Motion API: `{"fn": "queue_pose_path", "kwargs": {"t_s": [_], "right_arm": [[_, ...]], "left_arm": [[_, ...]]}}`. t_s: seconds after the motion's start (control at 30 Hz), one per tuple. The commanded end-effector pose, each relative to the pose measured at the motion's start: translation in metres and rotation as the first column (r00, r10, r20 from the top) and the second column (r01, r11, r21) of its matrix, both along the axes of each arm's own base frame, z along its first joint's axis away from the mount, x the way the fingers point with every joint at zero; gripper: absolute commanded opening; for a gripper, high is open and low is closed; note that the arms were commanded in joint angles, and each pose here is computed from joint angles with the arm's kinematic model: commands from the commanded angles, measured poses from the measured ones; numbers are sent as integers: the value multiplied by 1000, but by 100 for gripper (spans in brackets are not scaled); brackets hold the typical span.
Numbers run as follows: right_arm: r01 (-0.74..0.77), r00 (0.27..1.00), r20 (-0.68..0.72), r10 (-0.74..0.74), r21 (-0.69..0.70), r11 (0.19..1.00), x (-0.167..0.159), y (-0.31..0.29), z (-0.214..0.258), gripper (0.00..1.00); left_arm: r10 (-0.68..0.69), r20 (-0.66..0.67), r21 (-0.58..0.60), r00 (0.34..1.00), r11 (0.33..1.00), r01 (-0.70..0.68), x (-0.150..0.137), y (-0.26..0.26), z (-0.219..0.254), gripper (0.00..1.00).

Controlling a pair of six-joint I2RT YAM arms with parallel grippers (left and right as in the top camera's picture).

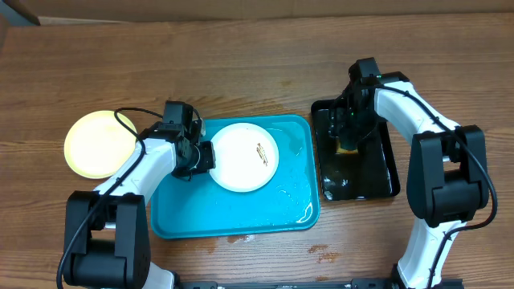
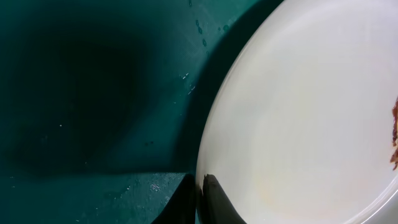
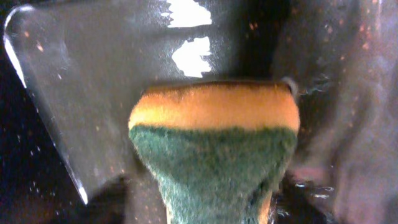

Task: Clean dirty plates on tray and stack at the side
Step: 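Wet the sponge in the black tray water with the right gripper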

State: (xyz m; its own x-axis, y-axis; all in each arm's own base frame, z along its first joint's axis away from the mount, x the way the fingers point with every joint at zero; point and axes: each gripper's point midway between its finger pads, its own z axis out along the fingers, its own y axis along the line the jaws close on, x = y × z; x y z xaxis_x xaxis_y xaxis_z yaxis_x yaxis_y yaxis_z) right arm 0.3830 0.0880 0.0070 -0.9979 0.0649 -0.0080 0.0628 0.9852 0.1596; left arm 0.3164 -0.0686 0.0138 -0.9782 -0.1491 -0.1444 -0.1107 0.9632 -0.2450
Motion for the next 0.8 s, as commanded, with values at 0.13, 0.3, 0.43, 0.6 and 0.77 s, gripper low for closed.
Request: {"fn": "queue_pose_path", "kwargs": {"t_s": [0.13, 0.3, 0.43, 0.6, 0.77], "right_arm": [[8, 1000, 17, -9, 42, 999, 16, 5, 32, 4], [8, 1000, 10, -9, 41, 999, 19, 6, 71, 4], [8, 999, 34, -9, 40, 999, 21, 5, 85, 4], [26, 997, -75, -26, -12, 1000, -5, -5, 82, 4], [23, 993, -118, -28, -40, 999, -16, -7, 73, 4]], "left_arm": [[-7, 0, 6, 1000, 1000, 7, 2, -2, -1, 8], [-7, -4, 7, 1000, 1000, 7, 1, -2, -2, 8], [-7, -3, 7, 1000, 1000, 7, 1, -2, -1, 8], [25, -17, 1, 1000, 1000, -25, 0, -1, -2, 4], [54, -21, -4, 998, 999, -54, 1, -2, -2, 4]]}}
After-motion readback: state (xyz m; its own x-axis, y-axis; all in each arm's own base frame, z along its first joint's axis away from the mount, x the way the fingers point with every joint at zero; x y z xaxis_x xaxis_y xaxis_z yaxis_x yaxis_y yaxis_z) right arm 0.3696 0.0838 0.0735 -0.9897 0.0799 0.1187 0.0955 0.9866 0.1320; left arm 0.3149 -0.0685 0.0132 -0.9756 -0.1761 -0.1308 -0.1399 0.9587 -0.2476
